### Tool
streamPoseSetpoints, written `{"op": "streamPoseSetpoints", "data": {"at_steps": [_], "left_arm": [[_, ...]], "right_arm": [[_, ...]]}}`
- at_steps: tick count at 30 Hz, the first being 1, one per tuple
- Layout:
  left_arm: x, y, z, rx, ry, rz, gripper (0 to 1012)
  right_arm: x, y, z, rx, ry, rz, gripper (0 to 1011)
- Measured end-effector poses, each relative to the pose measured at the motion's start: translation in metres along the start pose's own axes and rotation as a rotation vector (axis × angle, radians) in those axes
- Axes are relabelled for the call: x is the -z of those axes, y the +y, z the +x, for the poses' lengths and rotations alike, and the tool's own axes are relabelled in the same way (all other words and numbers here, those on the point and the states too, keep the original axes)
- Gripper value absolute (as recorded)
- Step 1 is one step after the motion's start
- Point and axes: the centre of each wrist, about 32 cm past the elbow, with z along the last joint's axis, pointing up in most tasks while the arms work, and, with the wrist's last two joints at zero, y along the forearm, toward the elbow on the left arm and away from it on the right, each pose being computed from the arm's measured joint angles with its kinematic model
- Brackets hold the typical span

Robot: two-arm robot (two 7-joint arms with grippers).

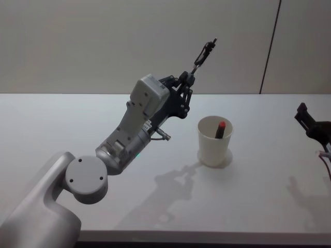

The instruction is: Place the pen into the pen holder.

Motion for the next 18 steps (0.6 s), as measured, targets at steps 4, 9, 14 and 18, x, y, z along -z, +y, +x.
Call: {"op": "streamPoseSetpoints", "data": {"at_steps": [4,9,14,18], "left_arm": [[-0.0004,0.0001,-0.0003,-0.002,-0.004,0.006,129],[-0.0006,0.0002,-0.0003,-0.003,-0.008,0.011,130],[-0.0008,0.0003,-0.0004,-0.005,-0.011,0.014,130],[-0.0008,0.0003,-0.0005,-0.006,-0.012,0.016,130]], "right_arm": [[0.0,0.0,0.0,-0.001,0.0,0.0,1002],[-0.0002,0.0,0.0007,-0.013,0.001,0.001,1002],[-0.0006,0.0002,0.0027,-0.05,0.01,0.0,1002],[-0.0009,0.001,0.0048,-0.088,0.017,-0.002,1002]]}}
